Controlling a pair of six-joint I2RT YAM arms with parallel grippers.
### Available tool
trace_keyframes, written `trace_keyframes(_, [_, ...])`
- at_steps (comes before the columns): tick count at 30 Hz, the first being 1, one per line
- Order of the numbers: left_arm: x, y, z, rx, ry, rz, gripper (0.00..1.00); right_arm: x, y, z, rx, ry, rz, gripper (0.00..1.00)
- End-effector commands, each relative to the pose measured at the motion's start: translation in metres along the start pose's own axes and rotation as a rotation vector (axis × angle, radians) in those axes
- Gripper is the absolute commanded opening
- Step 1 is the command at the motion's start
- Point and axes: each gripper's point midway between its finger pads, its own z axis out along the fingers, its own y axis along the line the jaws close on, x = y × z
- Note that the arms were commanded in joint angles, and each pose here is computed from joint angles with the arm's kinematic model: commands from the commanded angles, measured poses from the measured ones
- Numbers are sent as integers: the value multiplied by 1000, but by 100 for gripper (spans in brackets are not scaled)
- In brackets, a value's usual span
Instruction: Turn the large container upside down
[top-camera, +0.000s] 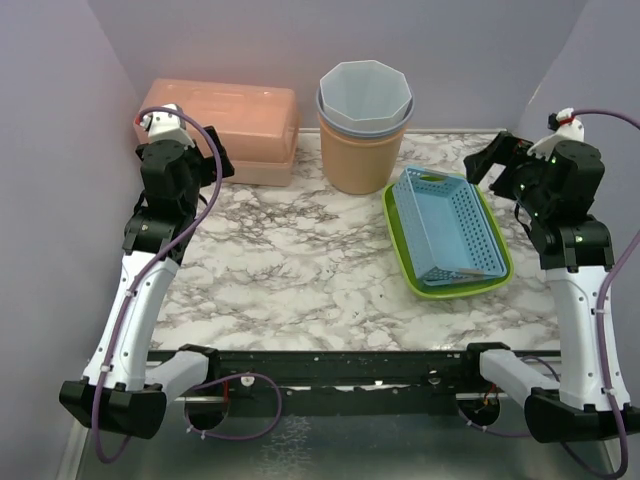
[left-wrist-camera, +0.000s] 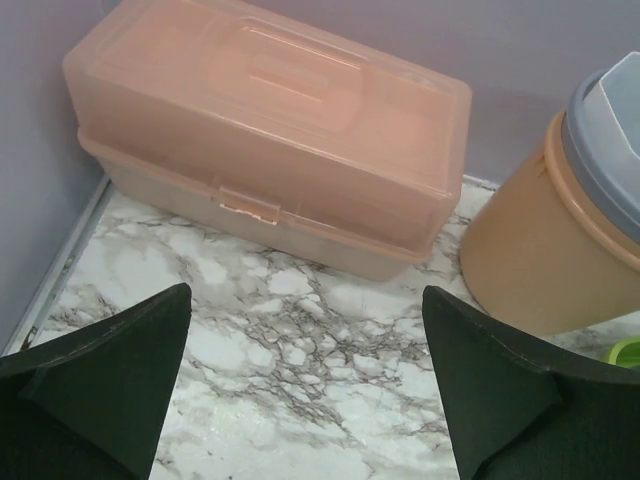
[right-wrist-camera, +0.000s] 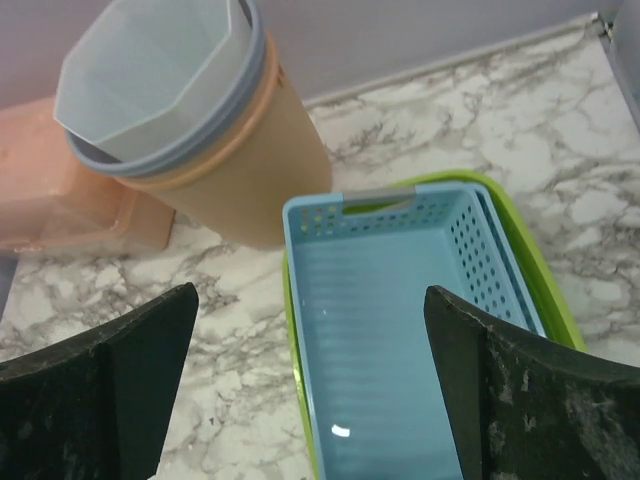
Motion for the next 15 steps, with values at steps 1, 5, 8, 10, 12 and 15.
trace_keyframes(1, [7, -5, -8, 57, 1, 2, 99, 47, -13, 0, 36, 142, 42, 100])
trace_keyframes(5, [31, -3, -9, 40, 79, -52, 99, 77, -25, 5, 70, 211, 43, 100])
trace_keyframes(8, [61, -2, -16, 32, 193, -97, 99, 110, -31, 13, 81, 331, 56, 100])
trace_keyframes(10, [78, -4, -22, 66, 239, -80, 99, 128, -32, 15, 75, 420, 61, 100])
trace_keyframes(12, [90, -1, -27, 45, 249, -163, 99, 143, -27, 17, 38, 491, 75, 100])
trace_keyframes(15, [106, -12, -37, 124, 280, -201, 99, 159, -8, 25, -87, 524, 119, 100])
